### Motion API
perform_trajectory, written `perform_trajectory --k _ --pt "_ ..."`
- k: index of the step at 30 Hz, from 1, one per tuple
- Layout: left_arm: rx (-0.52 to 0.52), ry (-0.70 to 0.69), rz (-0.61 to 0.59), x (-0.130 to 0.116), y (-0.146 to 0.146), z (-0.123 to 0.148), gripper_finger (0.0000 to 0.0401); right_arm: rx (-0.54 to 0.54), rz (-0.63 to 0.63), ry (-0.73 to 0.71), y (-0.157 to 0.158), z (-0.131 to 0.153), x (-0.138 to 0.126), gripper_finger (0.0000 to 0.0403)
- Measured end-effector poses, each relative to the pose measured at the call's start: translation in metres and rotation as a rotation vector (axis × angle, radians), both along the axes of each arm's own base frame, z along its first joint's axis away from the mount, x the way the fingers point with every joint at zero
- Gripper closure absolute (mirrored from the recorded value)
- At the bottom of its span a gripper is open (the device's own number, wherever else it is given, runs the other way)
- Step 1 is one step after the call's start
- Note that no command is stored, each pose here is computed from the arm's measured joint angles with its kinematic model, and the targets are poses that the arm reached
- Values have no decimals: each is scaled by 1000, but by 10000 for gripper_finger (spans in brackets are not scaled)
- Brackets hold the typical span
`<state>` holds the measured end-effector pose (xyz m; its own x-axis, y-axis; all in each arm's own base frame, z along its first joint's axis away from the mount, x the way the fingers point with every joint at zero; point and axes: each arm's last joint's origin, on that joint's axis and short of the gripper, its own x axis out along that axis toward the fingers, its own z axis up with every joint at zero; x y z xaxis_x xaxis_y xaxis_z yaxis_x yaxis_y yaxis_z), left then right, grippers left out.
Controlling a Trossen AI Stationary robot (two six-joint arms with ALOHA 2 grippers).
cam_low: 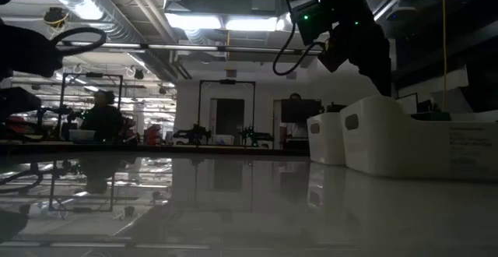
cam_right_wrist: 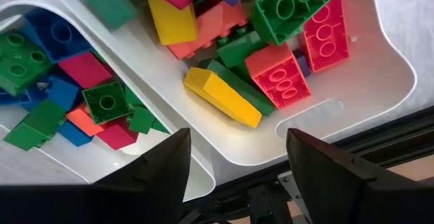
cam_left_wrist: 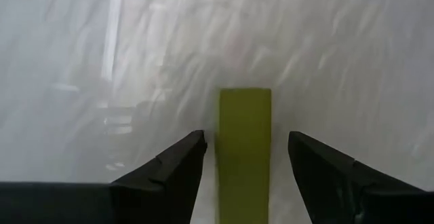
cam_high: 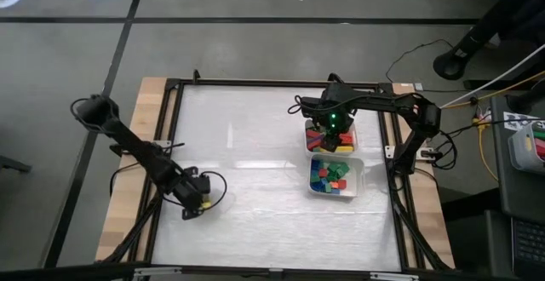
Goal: Sort blocks by size
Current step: Put the green thin rectangle block into the top white bin
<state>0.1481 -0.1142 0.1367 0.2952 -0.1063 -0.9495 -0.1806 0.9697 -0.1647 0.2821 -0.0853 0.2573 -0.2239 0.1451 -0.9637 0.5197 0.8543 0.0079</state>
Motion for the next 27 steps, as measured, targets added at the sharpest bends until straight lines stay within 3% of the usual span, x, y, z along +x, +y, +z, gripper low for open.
perform_trajectory --k 7,11,15,19,23,27 --pt "29 23 72 2 0 -7 204 0 0 -1 0 0 0 162" --pt "44 23 75 1 1 -7 252 5 -1 -2 0 0 0 162" --pt "45 14 109 1 1 -8 316 95 -26 -30 3 0 1 162" --pt "30 -5 133 5 3 -7 321 146 -37 -55 4 2 1 162" --pt "-34 -105 176 19 8 -2 321 128 13 -140 5 13 -2 162" --pt "-93 -281 311 42 24 9 318 99 165 -308 7 30 -5 162"
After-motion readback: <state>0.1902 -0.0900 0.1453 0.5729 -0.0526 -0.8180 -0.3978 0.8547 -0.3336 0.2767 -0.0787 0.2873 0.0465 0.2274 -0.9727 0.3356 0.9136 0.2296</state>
